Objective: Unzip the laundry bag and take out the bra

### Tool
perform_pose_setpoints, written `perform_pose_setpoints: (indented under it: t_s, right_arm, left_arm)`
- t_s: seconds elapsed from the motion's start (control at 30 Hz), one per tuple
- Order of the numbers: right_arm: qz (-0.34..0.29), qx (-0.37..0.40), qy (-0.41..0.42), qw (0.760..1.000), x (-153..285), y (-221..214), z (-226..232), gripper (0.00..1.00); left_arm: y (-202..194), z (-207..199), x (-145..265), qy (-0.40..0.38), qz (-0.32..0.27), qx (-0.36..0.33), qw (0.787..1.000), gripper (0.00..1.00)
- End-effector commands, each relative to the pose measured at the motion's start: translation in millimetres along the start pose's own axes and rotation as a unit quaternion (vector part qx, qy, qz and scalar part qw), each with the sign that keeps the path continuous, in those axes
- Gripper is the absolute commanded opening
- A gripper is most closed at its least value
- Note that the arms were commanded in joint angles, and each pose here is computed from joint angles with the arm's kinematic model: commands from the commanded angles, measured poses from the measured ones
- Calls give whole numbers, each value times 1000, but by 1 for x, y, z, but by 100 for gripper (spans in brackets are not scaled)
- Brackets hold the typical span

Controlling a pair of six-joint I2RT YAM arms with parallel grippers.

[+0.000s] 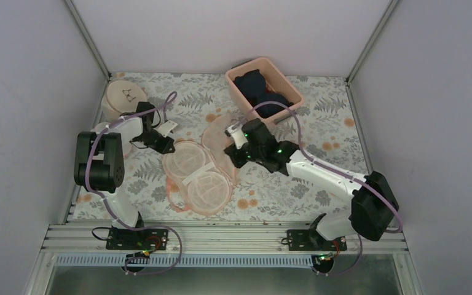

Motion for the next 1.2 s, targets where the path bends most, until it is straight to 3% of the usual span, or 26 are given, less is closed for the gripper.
perform_pose_setpoints:
  t_s: [0.0, 0.3, 0.43, 0.63, 0.9, 0.97, 1.03, 1.07, 1.13, 1.17]
  right_arm:
    - [-35, 130, 100, 986, -3, 21, 76, 4]
    - [-42, 232, 261, 936, -39, 13, 187, 4]
    - [20, 234, 292, 927, -70, -25, 196, 4]
    - [62, 238, 364, 899, -68, -60, 217, 4]
    - [89, 231, 361, 899, -76, -73, 215, 4]
    - [95, 232, 352, 902, -79, -76, 212, 9]
    - [101, 231, 342, 905, -81, -78, 209, 22]
    - [101, 231, 336, 907, -82, -77, 207, 30]
    - [100, 232, 320, 913, -82, -71, 204, 55]
    - [100, 232, 312, 916, -81, -67, 202, 61]
  left_arm:
    - [5, -1, -5, -16, 0, 9, 1000, 2]
    - [4, 2, -11, -24, 5, 21, 999, 2]
    - [6, 5, -10, -24, 1, 24, 999, 2]
    - [10, 10, -9, -22, -3, 30, 999, 2]
    - [16, 11, -4, -21, -12, 31, 999, 2]
    - [21, 11, 0, -19, -17, 31, 999, 6]
    - [28, 11, 7, -16, -25, 29, 999, 24]
    - [32, 12, 11, -12, -30, 29, 999, 32]
    - [42, 16, 22, 0, -41, 27, 999, 47]
    - [47, 19, 29, 10, -48, 27, 998, 52]
Point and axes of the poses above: each gripper's point midway between its finger pads, its own x axis back along the fingers, its own z axis along the line the jaws close on, y = z × x, the point moved 1 cm from there along x, back along the fingers, and after that the axes turned 15 degrees about x, right-handed, at the moved point
